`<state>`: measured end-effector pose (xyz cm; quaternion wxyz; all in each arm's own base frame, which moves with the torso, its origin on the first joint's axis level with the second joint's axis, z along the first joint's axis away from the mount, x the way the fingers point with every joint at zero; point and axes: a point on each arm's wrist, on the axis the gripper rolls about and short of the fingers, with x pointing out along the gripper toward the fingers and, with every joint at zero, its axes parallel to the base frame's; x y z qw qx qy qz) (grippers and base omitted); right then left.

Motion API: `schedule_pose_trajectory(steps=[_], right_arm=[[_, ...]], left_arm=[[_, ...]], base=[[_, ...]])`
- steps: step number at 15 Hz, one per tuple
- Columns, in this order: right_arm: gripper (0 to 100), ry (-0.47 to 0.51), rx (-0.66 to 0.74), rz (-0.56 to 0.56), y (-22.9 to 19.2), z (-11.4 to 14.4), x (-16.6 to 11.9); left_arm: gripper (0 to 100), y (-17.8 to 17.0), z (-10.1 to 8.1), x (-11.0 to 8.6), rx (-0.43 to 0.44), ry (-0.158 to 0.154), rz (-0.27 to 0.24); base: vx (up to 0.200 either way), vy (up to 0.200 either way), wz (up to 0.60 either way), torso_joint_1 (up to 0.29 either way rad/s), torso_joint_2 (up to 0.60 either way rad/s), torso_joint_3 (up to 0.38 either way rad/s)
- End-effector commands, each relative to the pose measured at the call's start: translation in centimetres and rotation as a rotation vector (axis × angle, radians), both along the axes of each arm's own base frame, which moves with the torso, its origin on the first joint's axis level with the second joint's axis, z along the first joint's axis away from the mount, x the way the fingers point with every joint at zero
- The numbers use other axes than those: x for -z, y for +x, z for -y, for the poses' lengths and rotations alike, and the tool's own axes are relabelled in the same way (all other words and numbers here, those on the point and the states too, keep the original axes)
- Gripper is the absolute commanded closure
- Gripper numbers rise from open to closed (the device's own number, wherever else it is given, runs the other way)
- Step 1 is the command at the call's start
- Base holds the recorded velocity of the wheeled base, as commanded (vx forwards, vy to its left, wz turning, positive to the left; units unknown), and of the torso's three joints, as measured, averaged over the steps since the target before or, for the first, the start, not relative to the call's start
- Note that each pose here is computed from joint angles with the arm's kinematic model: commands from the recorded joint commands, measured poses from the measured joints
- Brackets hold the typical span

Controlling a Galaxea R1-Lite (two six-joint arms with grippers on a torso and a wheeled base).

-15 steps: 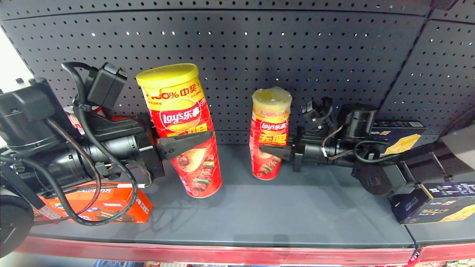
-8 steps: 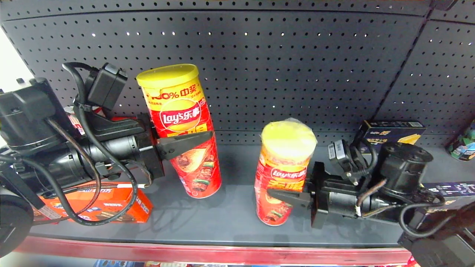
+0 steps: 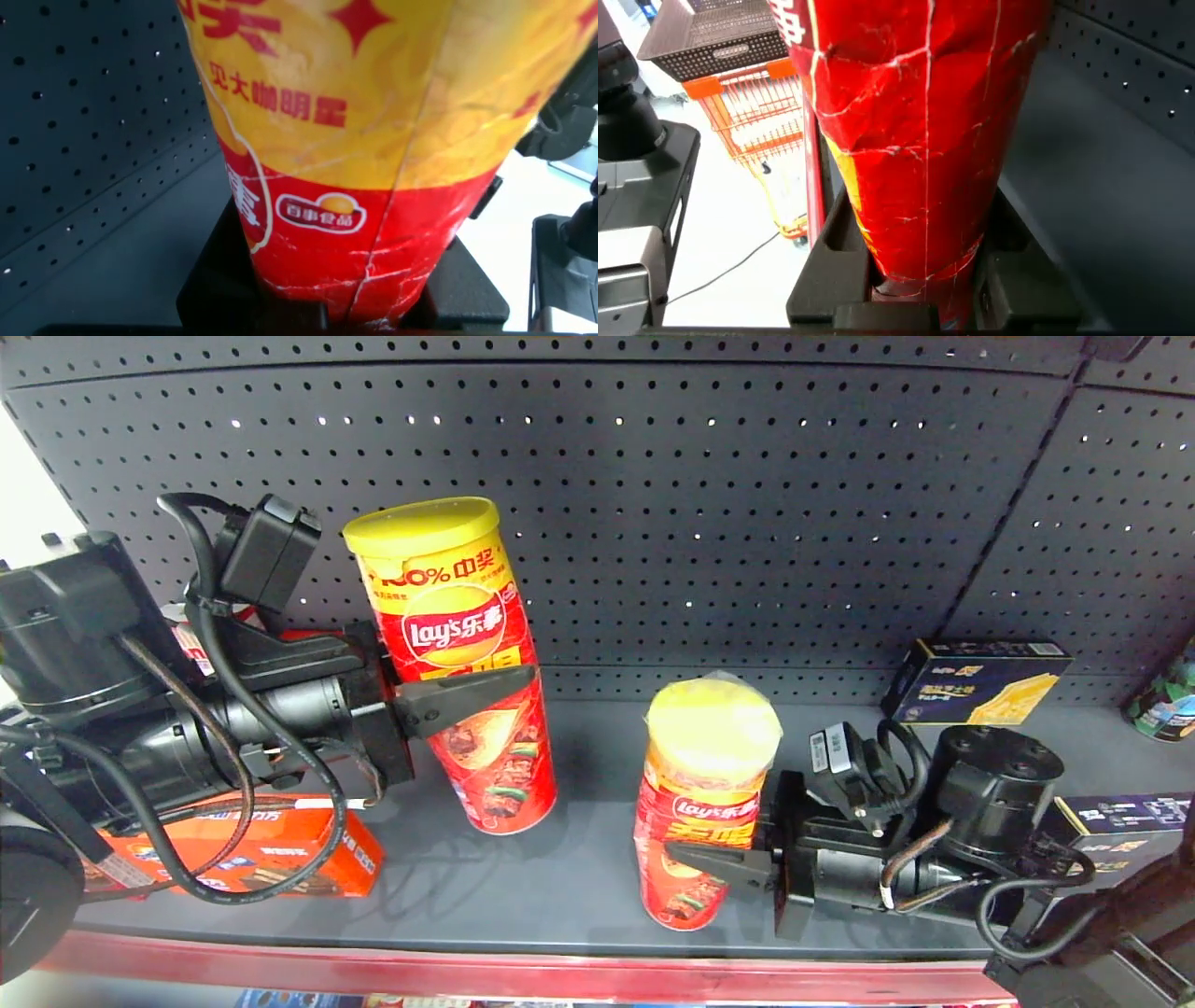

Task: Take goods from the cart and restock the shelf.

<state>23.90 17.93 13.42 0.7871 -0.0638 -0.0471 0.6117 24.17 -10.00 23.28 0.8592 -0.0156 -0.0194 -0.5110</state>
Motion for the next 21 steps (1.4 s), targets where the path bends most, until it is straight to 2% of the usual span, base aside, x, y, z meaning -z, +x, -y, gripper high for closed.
schedule_pose_trajectory(steps=[1, 9, 10, 13, 16, 19, 21], right_arm=[[100, -0.01, -0.006, -0.014, 0.5, -0.3, 0.7], [100, -0.017, 0.0, -0.018, 0.7, -0.1, 1.1], [0, -0.017, 0.003, -0.015, 0.7, -0.1, 1.0], [0, -0.016, 0.02, -0.014, 0.5, 0.5, 0.8], [0, 0.002, 0.052, 0.008, -0.7, 2.2, -0.4], [0, 0.019, 0.134, 0.037, -2.9, 5.8, -1.9], [0, 0.048, 0.255, 0.096, -5.2, 9.7, -3.6]], left_arm=[[100, 0.0, 0.0, 0.0, 0.001, 0.0, -0.001], [100, 0.0, 0.0, 0.0, 0.001, 0.0, 0.001], [100, -0.1, 0.0, 0.0, 0.001, -0.001, 0.002], [100, -0.1, 0.0, 0.0, 0.001, 0.0, 0.001], [100, -0.2, -0.1, -0.2, 0.001, -0.003, 0.008], [100, -0.2, -0.1, -0.2, 0.001, -0.003, 0.009], [100, -0.4, -0.1, -0.5, 0.001, -0.006, 0.018]], base=[[0.0, 0.0, 0.0, 0.0, 0.0, 0.0], [0.0, 0.0, 0.0, 0.0, 0.0, 0.0], [0.0, 0.0, 0.0, 0.0, 0.0, 0.0], [0.0, 0.0, 0.0, 0.0, 0.0, 0.0], [0.0, 0.0, 0.0, 0.0, 0.0, 0.0], [0.0, 0.0, 0.0, 0.0, 0.0, 0.0], [0.0, 0.0, 0.0, 0.0, 0.0, 0.0]])
